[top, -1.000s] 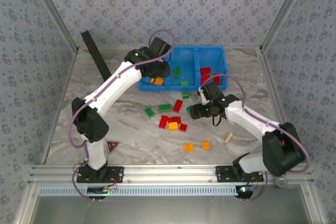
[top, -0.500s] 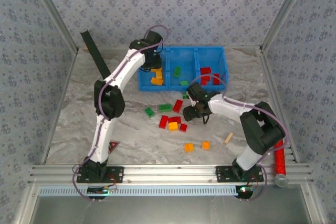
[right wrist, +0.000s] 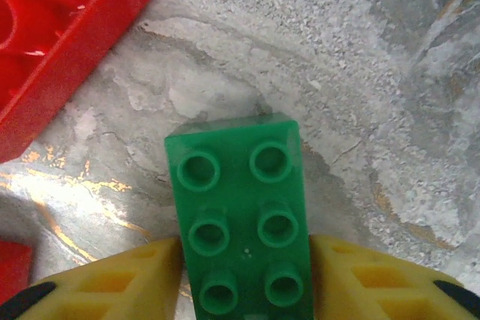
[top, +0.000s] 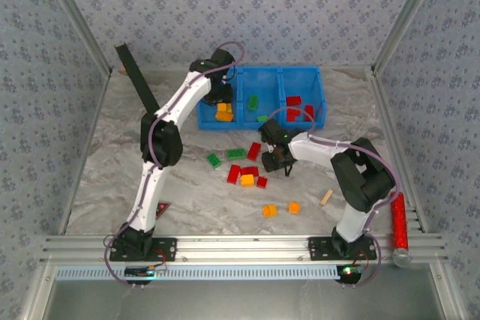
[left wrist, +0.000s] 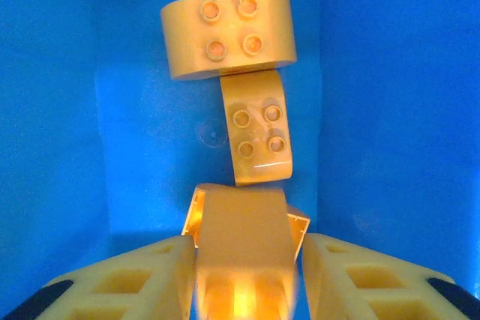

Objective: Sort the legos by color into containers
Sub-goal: Place the lego in the container, then pick up the lego from the center of the table, then place the lego in the container.

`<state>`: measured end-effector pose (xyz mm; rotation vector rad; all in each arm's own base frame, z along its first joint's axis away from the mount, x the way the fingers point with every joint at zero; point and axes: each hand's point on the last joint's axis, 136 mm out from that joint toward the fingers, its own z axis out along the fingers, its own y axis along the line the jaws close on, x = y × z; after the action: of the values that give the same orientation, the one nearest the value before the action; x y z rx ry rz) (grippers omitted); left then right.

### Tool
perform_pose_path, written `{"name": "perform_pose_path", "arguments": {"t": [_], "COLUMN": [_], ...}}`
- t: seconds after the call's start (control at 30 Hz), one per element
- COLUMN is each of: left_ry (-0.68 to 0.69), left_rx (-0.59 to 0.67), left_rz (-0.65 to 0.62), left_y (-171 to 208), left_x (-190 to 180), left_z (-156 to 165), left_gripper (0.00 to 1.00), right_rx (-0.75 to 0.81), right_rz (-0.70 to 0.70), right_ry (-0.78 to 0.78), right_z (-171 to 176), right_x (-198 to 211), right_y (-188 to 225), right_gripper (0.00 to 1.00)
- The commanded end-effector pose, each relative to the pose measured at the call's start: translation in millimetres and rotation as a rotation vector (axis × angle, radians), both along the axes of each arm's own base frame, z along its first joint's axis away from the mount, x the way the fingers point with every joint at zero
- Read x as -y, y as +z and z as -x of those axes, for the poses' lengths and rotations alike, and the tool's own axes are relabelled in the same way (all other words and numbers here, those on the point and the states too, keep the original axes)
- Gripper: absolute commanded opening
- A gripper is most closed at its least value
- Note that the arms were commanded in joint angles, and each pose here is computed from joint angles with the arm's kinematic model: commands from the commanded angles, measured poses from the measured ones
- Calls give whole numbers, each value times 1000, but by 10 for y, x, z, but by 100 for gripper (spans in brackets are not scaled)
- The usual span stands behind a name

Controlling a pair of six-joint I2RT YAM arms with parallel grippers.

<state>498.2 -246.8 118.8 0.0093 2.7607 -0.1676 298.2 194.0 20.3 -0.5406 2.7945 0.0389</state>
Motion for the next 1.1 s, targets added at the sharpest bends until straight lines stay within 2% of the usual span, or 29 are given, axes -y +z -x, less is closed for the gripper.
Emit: {"name": "perform_pose_path", "arguments": {"t": [0.0,0.23,0.33,0.47,0.67,0.87,0.93,1.07], "left_ry": [-39,-63,-87,-126,-354,-623,-649,-617], "left_rx": [68,98,132,163,157,215,246,260], "left_rz": [14,4,-13,-97,-225,-162,-124,-33], "left_y": [538,862,1057,1136,815,499,444,362], "left_x": [-63,-163,-207,-301,-137,152,166,147], "left_z": [122,296,502,948,1841,2583,2711,2830], "left_gripper": [44,45,45,47,47,52,53,56], "right_rx": [-9,33,65,144,250,281,285,289], "right_rz": [44,53,44,-6,-76,-131,-147,-171], "right_ry": [-3,6,3,8,10,-15,-20,-18], "right_z": [1,10,-19,-166,-592,-1107,-1273,-1558], "right_x": [15,31,50,-8,-104,-171,-203,-337], "right_y": [-37,226,486,909,1427,1613,1633,1624], "right_gripper": [41,33,32,31,31,31,31,31]}}
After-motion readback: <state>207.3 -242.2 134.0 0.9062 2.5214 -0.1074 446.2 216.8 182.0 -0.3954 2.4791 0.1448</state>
